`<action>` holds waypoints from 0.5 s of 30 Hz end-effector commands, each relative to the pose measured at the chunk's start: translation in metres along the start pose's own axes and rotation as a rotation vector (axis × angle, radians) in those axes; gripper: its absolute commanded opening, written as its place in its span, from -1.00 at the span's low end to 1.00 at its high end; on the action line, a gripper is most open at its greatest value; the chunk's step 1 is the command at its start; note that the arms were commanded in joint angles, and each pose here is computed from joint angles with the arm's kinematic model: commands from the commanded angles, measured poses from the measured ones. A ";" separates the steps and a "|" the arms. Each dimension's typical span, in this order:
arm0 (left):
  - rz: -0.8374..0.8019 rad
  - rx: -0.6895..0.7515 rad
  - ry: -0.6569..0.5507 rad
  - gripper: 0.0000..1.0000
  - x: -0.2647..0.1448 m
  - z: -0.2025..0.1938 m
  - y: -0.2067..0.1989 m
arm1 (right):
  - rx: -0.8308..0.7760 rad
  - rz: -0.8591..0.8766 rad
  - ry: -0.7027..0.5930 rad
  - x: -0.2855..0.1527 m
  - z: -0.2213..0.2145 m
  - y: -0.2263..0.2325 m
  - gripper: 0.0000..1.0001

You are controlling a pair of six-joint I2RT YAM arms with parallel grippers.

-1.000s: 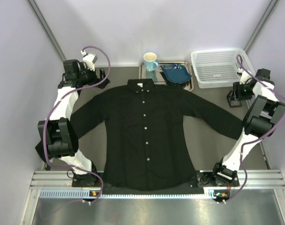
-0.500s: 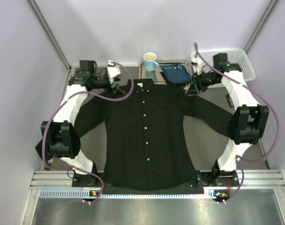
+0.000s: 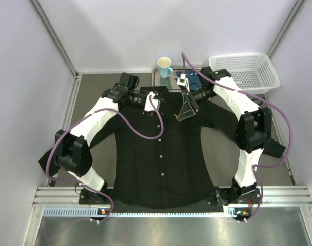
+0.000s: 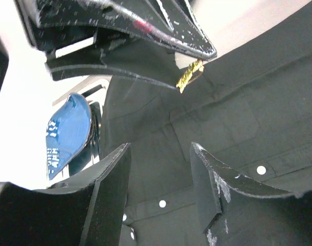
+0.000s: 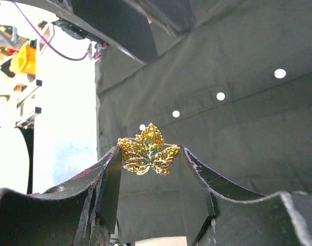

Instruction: Pin the brooch onto the clothing

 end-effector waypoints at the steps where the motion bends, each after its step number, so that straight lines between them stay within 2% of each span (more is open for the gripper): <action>1: -0.003 0.144 -0.098 0.09 0.013 0.022 0.003 | -0.005 0.130 0.017 0.007 0.001 0.031 -0.31; 10: -0.076 0.187 -0.148 0.08 0.032 0.032 -0.014 | 0.006 0.165 0.042 0.014 0.001 0.037 -0.32; 15: -0.090 0.187 -0.150 -0.07 0.037 0.032 -0.016 | -0.008 0.173 0.056 0.013 0.000 0.039 -0.32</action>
Point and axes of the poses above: each gripper's point midway between its finger pads, its own x axis out along the fingers, its own y axis along the line the jaws close on, z = x × y, the point moved 6 cm from there along -x, back along the fingers, and after that the axes turned 9 degrees about x, right-handed, at the moved point
